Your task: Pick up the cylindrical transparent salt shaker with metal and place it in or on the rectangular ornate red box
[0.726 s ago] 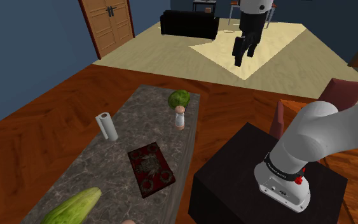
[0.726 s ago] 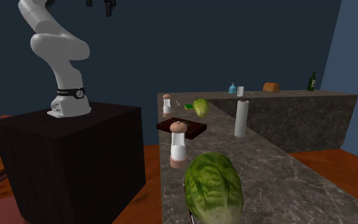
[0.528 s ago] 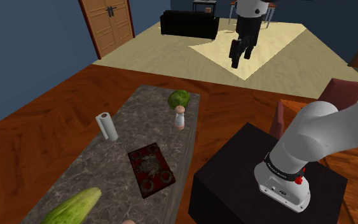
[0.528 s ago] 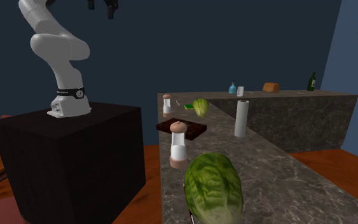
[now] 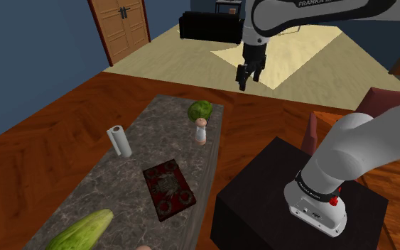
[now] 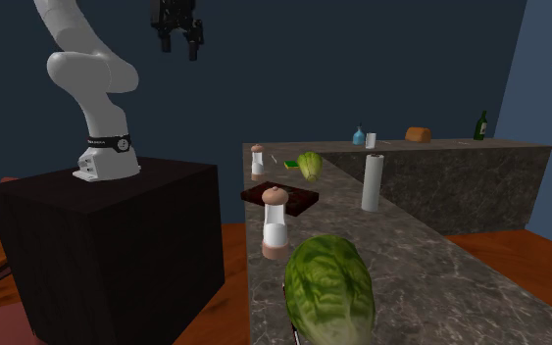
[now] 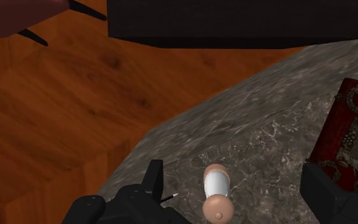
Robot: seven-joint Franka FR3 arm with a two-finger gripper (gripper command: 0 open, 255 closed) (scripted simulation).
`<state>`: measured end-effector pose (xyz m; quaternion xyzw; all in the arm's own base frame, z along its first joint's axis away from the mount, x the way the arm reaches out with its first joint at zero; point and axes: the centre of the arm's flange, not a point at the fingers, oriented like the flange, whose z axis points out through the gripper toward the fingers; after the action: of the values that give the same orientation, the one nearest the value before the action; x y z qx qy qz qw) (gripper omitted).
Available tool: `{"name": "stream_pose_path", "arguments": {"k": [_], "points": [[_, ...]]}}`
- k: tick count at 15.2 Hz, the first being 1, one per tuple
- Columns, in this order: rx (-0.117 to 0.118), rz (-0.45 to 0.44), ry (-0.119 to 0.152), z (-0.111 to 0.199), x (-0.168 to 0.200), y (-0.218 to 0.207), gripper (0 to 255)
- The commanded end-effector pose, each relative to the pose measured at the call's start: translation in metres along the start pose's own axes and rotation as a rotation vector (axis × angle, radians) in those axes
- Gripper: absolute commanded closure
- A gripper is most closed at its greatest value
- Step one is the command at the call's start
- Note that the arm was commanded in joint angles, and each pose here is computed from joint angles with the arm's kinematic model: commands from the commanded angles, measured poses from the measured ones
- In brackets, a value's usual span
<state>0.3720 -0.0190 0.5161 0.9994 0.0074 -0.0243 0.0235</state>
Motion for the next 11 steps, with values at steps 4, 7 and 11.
{"name": "stream_pose_path", "arguments": {"k": [4, 7, 11], "points": [[0.019, 0.010, 0.002, 0.052, 0.043, 0.003, 0], [0.031, 0.016, 0.001, 0.083, 0.069, 0.002, 0], [0.046, 0.025, 0.001, 0.123, 0.103, 0.001, 0]]}}
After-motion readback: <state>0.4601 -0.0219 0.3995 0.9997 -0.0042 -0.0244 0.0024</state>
